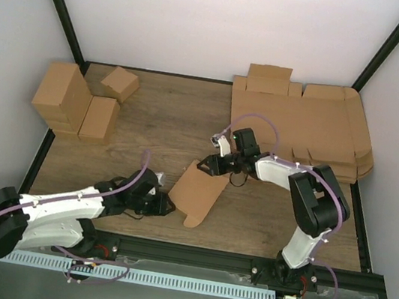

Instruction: Fold the paper box

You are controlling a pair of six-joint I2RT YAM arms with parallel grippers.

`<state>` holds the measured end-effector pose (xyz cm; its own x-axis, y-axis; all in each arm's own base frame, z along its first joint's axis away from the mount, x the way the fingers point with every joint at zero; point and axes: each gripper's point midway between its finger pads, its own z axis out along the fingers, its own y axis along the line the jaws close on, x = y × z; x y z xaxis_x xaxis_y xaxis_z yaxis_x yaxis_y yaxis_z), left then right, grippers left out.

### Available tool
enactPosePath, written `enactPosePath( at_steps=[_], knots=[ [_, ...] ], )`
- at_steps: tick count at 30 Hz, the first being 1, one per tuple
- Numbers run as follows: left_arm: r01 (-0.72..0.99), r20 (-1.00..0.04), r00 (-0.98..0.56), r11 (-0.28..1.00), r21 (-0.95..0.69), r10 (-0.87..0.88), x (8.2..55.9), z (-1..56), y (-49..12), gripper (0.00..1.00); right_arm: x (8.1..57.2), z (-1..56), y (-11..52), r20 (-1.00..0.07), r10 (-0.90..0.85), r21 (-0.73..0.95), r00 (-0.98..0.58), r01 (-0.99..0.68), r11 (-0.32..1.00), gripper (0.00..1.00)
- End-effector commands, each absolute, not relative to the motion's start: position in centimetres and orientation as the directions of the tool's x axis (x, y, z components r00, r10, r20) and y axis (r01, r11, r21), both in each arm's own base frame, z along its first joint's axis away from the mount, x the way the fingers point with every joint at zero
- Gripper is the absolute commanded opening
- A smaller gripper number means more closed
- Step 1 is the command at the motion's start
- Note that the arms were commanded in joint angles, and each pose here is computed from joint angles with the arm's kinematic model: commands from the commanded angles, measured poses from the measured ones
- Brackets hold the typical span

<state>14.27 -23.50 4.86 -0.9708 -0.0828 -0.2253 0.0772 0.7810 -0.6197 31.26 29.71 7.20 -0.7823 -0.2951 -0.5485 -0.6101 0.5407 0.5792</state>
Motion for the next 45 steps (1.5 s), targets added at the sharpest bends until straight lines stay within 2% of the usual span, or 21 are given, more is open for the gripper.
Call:
enactPosePath(
  at_steps=[1, 7, 16, 21, 28, 30, 34, 38, 41, 45],
  knots=[
    [0.094, -0.258, -0.959, 0.726, -0.682, -0.117, 16.4, 6.4, -24.5, 0.37, 28.6, 7.5, 28.6, -0.529, -0.295, 0.613, -0.796, -0.599, 0.515, 0.46],
    [0.091, -0.266, -0.955, 0.727, -0.680, -0.130, 19.2, 6.0, -23.4, 0.36, 25.5, 6.9, 26.5, -0.488, -0.252, 0.631, -0.836, -0.537, 0.560, 0.46],
    [0.149, -0.339, -0.937, 0.777, -0.611, -0.087, 24.6, 6.9, -23.7, 0.37, 21.2, 7.0, 22.9, -0.433, -0.158, 0.641, -0.887, -0.427, 0.638, 0.51],
    [0.159, -0.324, -0.944, 0.778, -0.608, -0.060, 27.4, 6.0, -24.8, 0.38, 19.7, 7.2, 22.2, -0.406, -0.147, 0.655, -0.902, -0.399, 0.641, 0.51],
    [0.170, -0.388, -0.918, 0.805, -0.568, -0.080, 30.7, 7.6, -24.2, 0.56, 21.6, 9.6, 21.3, -0.473, -0.063, 0.607, -0.879, -0.377, 0.700, 0.53],
    [0.165, -0.406, -0.910, 0.820, -0.549, -0.089, 31.1, 8.1, -23.4, 0.63, 22.8, 10.4, 21.0, -0.501, -0.039, 0.579, -0.865, -0.368, 0.728, 0.60],
    [0.167, -0.439, -0.895, 0.851, -0.499, -0.081, 30.6, 9.3, -22.0, 0.73, 25.5, 11.7, 20.7, -0.558, -0.025, 0.509, -0.829, -0.366, 0.779, 0.62],
    [0.168, -0.433, -0.898, 0.851, -0.497, -0.076, 28.5, 10.1, -20.9, 0.77, 27.5, 12.3, 21.3, -0.585, -0.042, 0.478, -0.810, -0.386, 0.789, 0.62],
    [0.174, -0.406, -0.911, 0.817, -0.550, -0.079, 26.3, 10.5, -20.9, 0.76, 28.9, 12.3, 21.8, -0.605, -0.061, 0.466, -0.794, -0.416, 0.781, 0.65],
    [0.185, -0.337, -0.939, 0.712, -0.677, -0.076, 22.4, 11.0, -22.7, 0.67, 30.4, 12.5, 23.2, -0.626, -0.112, 0.464, -0.772, -0.484, 0.742, 0.68]
  ],
)
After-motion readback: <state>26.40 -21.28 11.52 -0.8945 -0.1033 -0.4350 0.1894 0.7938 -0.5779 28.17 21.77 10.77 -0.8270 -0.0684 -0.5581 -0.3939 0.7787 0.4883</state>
